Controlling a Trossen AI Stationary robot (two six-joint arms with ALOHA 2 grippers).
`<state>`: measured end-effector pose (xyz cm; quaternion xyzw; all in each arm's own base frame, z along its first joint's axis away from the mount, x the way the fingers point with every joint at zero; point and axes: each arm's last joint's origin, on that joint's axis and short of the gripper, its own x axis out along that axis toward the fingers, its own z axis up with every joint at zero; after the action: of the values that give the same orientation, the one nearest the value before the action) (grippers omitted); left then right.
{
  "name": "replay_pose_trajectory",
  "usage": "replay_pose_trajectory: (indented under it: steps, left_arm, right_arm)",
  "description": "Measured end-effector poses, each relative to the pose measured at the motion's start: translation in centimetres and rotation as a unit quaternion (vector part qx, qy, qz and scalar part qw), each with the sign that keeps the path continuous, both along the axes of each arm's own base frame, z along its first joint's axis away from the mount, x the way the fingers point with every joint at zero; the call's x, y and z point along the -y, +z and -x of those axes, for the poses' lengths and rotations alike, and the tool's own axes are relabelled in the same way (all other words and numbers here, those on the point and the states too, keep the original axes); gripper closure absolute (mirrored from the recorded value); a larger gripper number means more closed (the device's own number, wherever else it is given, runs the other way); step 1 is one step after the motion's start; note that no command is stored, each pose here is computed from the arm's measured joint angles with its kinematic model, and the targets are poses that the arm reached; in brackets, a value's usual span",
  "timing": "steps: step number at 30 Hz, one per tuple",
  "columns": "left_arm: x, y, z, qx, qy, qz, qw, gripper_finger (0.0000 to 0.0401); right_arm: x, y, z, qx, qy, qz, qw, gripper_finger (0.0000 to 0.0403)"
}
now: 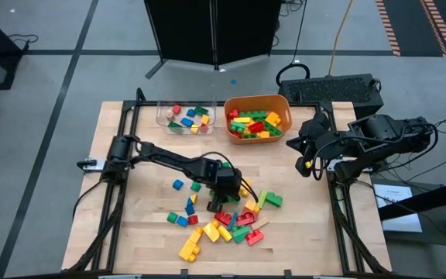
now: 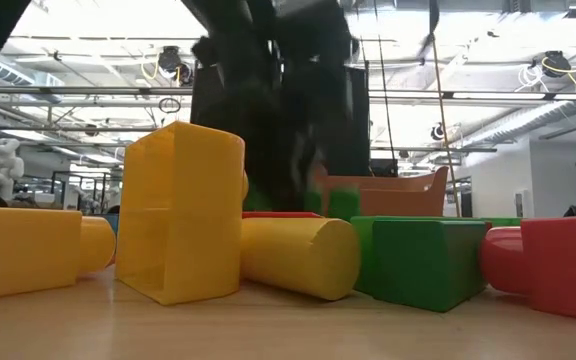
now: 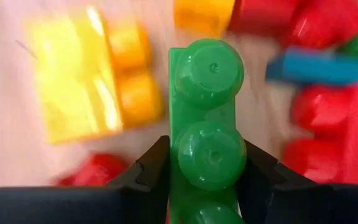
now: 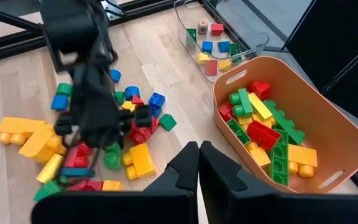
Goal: Sort blocks by size
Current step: Put the big green game piece into the orange bin, then put the big red game piece into the orange bin
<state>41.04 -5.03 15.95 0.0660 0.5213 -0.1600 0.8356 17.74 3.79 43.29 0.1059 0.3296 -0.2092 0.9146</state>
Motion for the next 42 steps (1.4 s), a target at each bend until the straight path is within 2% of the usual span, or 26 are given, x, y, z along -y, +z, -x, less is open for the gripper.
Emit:
replay_pose_trajectory:
  steps: [5,9,12,15,19,22,25,26,28,31,34,37,40,42]
  left_arm:
    - [-1.4,4.4,0.6,0.049,0.025,-0.030,0.998,0.0276]
    - [-4.4,8.4,1.0,0.128,0.087,-0.080,0.985,0.0276]
    - [-8.0,10.8,1.0,0.198,0.153,-0.130,0.959,0.0276]
    - [-12.2,11.8,0.6,0.261,0.222,-0.155,0.927,0.0276]
    - [-17.7,12.3,0.4,0.329,0.305,-0.155,0.880,0.0276]
    - [-21.0,11.0,0.5,0.341,0.358,-0.144,0.858,0.0276]
    - [-23.0,9.7,0.7,0.328,0.368,-0.136,0.859,0.0273]
    - [-23.3,9.4,0.7,0.325,0.362,-0.126,0.865,0.0256]
    - [-23.7,8.5,0.5,0.320,0.347,-0.106,0.875,0.0200]
    - [-23.3,7.8,0.1,0.314,0.334,-0.110,0.882,0.0119]
    - [-22.2,8.0,-0.4,0.319,0.330,-0.120,0.880,0.0072]
    - [-20.8,8.9,-0.5,0.308,0.313,-0.111,0.892,0.0057]
    - [-18.8,11.9,0.1,0.286,0.262,-0.062,0.920,0.0057]
    - [-16.8,13.3,0.6,0.247,0.226,-0.025,0.942,0.0060]
  right_arm:
    - [0.0,0.0,0.0,0.000,0.001,0.001,1.000,0.0394]
    - [0.0,0.0,0.0,-0.003,0.006,0.007,1.000,0.0394]
    - [0.0,0.0,0.0,-0.003,0.007,0.011,1.000,0.0394]
    - [0.0,0.0,0.0,-0.002,0.007,0.011,1.000,0.0394]
    - [0.0,0.1,-0.1,0.001,0.006,0.009,1.000,0.0394]
    - [0.0,0.1,-0.1,0.001,0.005,0.008,1.000,0.0394]
    - [0.0,0.1,-0.1,0.001,0.005,0.007,1.000,0.0394]
    - [0.0,0.1,-0.1,0.001,0.005,0.007,1.000,0.0394]
    - [0.0,0.1,-0.1,0.001,0.005,0.007,1.000,0.0394]
    - [0.0,0.1,-0.1,0.000,0.006,0.009,1.000,0.0394]
    - [0.0,0.1,-0.1,0.000,0.007,0.010,1.000,0.0394]
    - [0.0,0.0,0.0,-0.002,0.007,0.010,1.000,0.0394]
    - [0.0,0.0,0.0,-0.004,0.007,0.011,1.000,0.0394]
    - [0.0,0.0,0.0,-0.003,0.006,0.010,1.000,0.0394]
